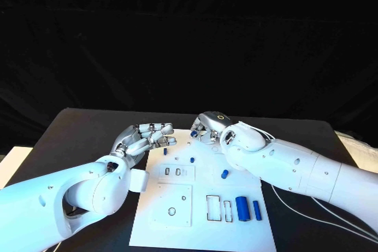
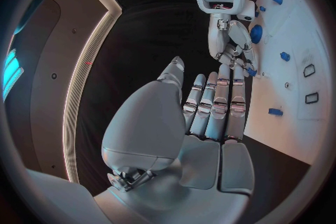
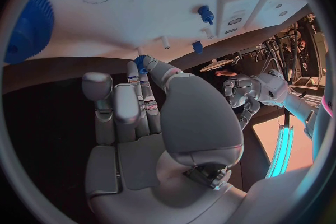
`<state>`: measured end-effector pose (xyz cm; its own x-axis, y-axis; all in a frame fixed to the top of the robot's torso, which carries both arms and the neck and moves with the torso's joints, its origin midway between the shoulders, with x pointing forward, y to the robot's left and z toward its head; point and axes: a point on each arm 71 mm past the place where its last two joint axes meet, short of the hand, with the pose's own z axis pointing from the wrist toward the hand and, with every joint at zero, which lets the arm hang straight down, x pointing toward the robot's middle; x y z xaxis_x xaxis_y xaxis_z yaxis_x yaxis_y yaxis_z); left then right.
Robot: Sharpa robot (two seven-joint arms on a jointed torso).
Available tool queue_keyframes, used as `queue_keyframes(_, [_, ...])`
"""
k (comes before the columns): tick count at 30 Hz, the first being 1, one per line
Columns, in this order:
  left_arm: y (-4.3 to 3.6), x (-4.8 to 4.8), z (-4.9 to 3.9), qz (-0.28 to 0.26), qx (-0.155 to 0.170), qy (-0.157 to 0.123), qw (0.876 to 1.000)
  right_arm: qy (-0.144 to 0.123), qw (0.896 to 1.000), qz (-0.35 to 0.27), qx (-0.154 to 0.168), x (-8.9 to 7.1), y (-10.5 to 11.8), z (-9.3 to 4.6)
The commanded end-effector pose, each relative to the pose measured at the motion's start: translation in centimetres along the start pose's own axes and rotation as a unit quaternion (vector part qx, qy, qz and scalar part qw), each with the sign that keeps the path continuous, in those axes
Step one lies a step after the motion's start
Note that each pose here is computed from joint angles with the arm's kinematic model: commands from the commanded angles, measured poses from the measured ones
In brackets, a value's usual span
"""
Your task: Assemble the parts on the task board
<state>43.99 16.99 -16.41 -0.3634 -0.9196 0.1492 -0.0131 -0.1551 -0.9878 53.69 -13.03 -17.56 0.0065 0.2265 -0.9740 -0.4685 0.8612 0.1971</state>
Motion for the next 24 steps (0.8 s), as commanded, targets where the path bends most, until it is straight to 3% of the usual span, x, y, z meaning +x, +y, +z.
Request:
queue_keyframes(1, [-0.17,0.33,0.03,-0.005,0.003,0.013,1.0,0.02,1.0,-0.01,-0.003,0.35,0.12,0.09])
queue_keyframes(24, [-0.23,0.48,0.08,-0.007,0.003,0.017,1.0,0.016,1.0,-0.014,0.015,0.79,0.0,0.97])
